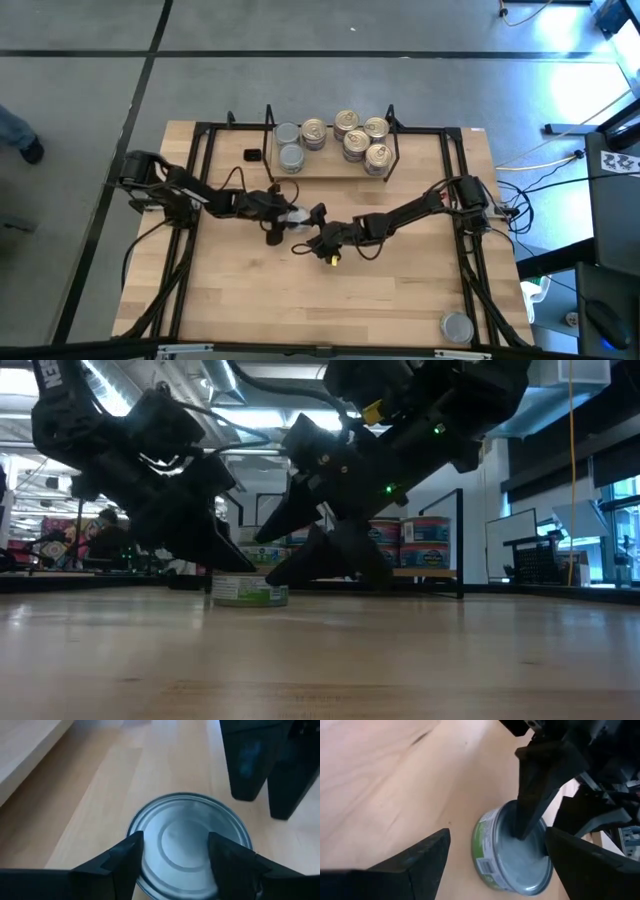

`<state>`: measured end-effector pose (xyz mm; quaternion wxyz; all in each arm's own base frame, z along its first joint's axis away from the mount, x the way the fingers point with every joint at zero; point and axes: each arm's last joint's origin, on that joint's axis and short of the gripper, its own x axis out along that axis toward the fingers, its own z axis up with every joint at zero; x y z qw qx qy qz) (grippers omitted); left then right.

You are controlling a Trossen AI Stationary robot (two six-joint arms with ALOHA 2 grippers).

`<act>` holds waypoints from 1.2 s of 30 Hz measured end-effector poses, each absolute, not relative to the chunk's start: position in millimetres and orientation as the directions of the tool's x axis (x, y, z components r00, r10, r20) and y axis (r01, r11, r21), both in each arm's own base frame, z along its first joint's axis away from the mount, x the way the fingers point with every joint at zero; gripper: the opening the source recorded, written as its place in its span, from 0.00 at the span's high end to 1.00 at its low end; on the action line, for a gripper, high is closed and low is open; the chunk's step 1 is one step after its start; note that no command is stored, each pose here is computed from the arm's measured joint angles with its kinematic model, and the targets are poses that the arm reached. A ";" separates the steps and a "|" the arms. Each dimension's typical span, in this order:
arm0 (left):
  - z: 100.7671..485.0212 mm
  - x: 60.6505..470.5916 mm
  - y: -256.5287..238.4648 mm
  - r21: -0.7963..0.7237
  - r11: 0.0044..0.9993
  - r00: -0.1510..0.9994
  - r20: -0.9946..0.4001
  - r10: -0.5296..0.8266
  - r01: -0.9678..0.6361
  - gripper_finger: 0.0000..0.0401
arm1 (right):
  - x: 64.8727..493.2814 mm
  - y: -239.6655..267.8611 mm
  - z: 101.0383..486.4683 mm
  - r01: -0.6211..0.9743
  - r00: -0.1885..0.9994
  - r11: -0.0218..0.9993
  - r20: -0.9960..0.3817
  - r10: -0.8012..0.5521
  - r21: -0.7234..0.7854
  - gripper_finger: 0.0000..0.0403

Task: Stack canned seafood by type on shelf
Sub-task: Put the green tuna can on the shelf

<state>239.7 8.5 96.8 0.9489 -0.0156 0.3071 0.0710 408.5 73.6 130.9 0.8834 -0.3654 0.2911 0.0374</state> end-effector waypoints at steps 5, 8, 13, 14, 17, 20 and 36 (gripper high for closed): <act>89.3 239.9 13.8 -0.070 0.981 0.823 -0.557 0.110 -0.179 0.44 | 408.6 67.6 129.8 -0.289 0.817 0.708 -0.552 -0.170 -0.645 0.20; 85.5 238.7 18.1 -0.134 0.969 0.837 -0.536 0.105 -0.207 0.44 | 407.5 64.1 127.6 -0.301 0.799 0.700 -0.572 -0.186 -0.647 0.20; 81.5 236.5 23.2 -0.223 0.947 0.867 -0.489 0.096 -0.231 0.44 | 406.6 58.5 125.8 -0.301 0.778 0.677 -0.584 -0.232 -0.671 0.20; 81.0 236.7 24.1 -0.232 0.944 0.868 -0.487 0.094 -0.233 0.44 | 406.9 58.4 125.4 -0.300 0.779 0.669 -0.579 -0.240 -0.681 0.20; 80.3 237.2 25.6 -0.262 0.938 0.876 -0.476 0.079 -0.227 0.44 | 407.2 57.5 123.9 -0.297 0.773 0.635 -0.570 -0.279 -0.713 0.20; 80.3 237.3 25.6 -0.273 0.934 0.877 -0.474 0.077 -0.230 0.44 | 407.6 54.3 117.4 -0.320 0.757 0.611 -0.583 -0.294 -0.724 0.20; 81.9 237.1 24.6 -0.307 0.924 0.890 -0.451 0.070 -0.228 0.44 | 415.4 52.1 107.0 -0.281 0.784 0.537 -0.513 -0.349 -0.795 0.49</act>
